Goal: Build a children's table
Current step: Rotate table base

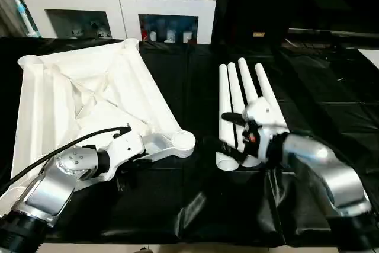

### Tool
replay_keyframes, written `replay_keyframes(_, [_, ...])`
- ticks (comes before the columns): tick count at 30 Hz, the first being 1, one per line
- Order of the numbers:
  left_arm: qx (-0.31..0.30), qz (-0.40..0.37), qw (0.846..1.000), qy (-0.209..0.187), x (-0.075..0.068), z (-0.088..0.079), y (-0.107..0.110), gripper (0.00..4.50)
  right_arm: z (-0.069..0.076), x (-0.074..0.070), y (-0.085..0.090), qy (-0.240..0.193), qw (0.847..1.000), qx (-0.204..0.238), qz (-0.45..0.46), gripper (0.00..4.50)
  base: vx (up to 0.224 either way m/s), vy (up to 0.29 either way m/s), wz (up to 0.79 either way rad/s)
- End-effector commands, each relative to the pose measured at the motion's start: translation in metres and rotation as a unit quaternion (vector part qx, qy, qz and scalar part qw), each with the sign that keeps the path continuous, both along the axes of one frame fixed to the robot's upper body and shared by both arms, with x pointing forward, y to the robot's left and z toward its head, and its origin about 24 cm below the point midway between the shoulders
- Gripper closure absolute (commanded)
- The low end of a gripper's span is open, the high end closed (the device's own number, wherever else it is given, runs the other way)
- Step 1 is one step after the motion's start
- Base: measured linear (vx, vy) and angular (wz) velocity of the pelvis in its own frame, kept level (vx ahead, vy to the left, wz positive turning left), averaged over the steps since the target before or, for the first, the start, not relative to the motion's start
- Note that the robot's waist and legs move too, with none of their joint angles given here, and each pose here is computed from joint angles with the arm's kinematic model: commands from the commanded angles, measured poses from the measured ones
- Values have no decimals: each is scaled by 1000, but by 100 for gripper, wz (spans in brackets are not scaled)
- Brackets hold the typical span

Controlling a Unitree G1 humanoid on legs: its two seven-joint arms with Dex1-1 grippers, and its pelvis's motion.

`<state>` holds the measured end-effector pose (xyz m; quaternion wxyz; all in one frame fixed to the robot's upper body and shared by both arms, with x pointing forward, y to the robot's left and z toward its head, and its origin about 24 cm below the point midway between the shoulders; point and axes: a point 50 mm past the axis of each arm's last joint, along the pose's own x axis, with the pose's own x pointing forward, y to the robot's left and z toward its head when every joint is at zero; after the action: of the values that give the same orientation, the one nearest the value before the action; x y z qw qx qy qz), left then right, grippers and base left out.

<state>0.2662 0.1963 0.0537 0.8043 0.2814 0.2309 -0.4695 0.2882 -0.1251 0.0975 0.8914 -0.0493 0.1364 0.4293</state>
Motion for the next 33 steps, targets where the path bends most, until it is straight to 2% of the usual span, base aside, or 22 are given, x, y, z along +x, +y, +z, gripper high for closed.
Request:
replay_keyframes(1, [1, 6, 1000, -1, -2, 6, 7, 348, 3, 14, -2, 17, 998, 6, -54, 0, 0, 0, 0])
replay_keyframes(3, [-2, 18, 1000, -6, -1, 11, 12, 335, 10, 26, 4, 14, 997, 11, -81, 0, 0, 0, 0])
replay_keyframes(6, [-1, 25, 999, -23, 1, 18, 17, 315, 16, 35, 11, 15, 995, 2, -101, 0, 0, 0, 0])
replay_keyframes(7, [-1, 29, 999, -31, 1, 22, 20, 298, 17, 40, 14, 12, 993, -14, -116, 0, 0, 0, 0])
replay_keyframes(9, [-6, 33, 999, -41, 1, 29, 23, 292, 18, 48, 16, 10, 988, -42, -150, 0, 0, 0, 0])
replay_keyframes(13, [-28, 23, 998, -51, -1, 44, 19, 283, 14, 61, 19, 49, 973, -75, -210, 0, 0, 0, 0])
replay_keyframes(14, [-37, 11, 998, -52, -2, 48, 13, 283, 12, 65, 19, 75, 966, -76, -234, 0, 0, 0, 0])
replay_keyframes(15, [-53, -5, 997, -50, -5, 54, 3, 283, 8, 70, 19, 105, 953, -96, -266, 0, 0, 0, 0])
replay_keyframes(16, [-60, -15, 997, -49, -7, 56, -2, 283, 7, 72, 20, 122, 950, -88, -275, 0, 0, 0, 0])
replay_keyframes(17, [-60, -15, 997, -49, -7, 56, -2, 283, 7, 72, 20, 122, 950, -88, -275, 0, 0, 0, 0])
replay_keyframes(21, [-71, -35, 996, -45, -10, 59, -12, 283, 0, 72, 28, 171, 949, -65, -258, 0, 0, 0, 0])
replay_keyframes(23, [-72, -40, 996, -43, -12, 59, -15, 283, -5, 71, 28, 183, 945, -73, -259, 0, 0, 0, 0])
replay_keyframes(26, [-76, -52, 995, -32, -16, 61, -21, 283, -16, 70, 27, 223, 932, -88, -271, 0, 0, 0, 0])
replay_keyframes(33, [-83, -63, 994, -23, -20, 65, -27, 283, -26, 66, 28, 257, 923, -98, -269, 0, 0, 0, 0])
